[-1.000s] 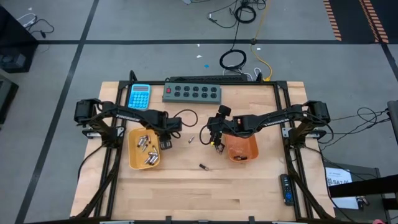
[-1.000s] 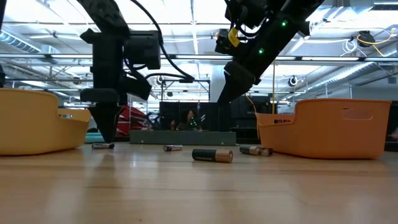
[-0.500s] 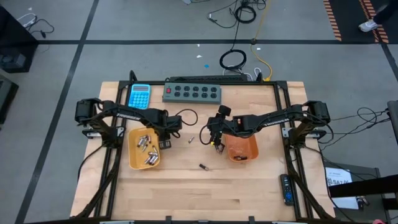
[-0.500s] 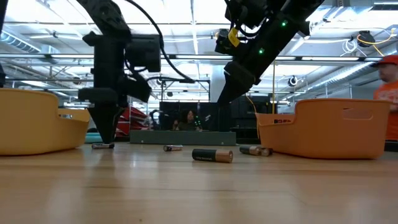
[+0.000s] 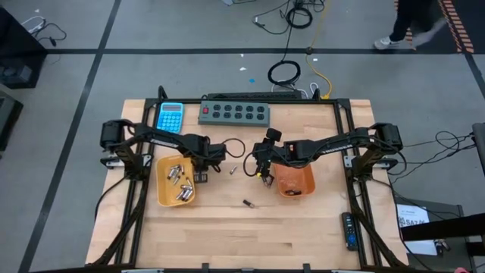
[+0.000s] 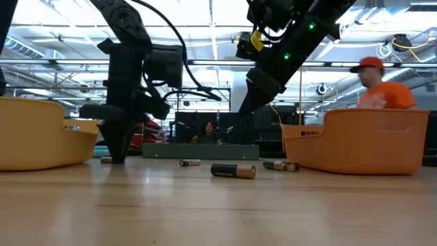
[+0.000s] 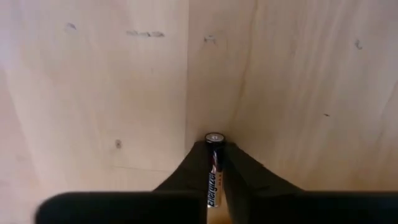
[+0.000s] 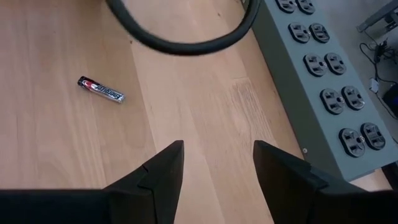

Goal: Sort batteries
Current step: Put the silver battery into the yellow bin

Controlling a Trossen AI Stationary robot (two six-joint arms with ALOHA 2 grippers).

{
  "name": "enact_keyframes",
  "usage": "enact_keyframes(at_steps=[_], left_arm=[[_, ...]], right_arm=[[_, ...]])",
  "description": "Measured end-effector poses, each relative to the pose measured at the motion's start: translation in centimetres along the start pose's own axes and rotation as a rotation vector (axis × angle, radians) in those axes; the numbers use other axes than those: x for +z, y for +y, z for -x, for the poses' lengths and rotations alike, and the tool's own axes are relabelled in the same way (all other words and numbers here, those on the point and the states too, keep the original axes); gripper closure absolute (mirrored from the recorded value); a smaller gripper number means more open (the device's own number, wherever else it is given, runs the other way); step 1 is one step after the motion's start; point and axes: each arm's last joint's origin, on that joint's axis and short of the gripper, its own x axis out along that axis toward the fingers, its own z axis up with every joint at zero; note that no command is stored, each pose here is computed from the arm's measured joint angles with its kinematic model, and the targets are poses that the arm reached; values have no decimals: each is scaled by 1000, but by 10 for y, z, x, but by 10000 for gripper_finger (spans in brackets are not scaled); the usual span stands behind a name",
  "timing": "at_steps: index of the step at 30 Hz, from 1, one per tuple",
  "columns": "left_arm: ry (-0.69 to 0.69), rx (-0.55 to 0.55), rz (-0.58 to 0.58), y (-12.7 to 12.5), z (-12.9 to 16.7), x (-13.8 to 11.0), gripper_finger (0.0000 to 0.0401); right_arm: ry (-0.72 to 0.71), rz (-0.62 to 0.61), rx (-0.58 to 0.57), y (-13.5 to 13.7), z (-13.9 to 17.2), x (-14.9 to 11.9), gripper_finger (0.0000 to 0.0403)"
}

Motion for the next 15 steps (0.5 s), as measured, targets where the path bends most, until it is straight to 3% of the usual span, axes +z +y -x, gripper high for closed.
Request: enact_keyframes(at_steps=[6, 9, 12, 15], left_arm=[[-65, 106, -79, -12, 24, 15, 381], [-182, 125, -26, -19, 65, 15, 382], [-263, 31, 37, -29, 97, 0, 382], [-210, -60, 162, -39, 119, -30, 382]], right_arm=[[3, 1, 0, 0, 0, 0, 218], [9, -1, -1, 0, 0, -1, 218], [14, -1, -1, 0, 0, -1, 218], [15, -7, -1, 0, 0, -2, 218]])
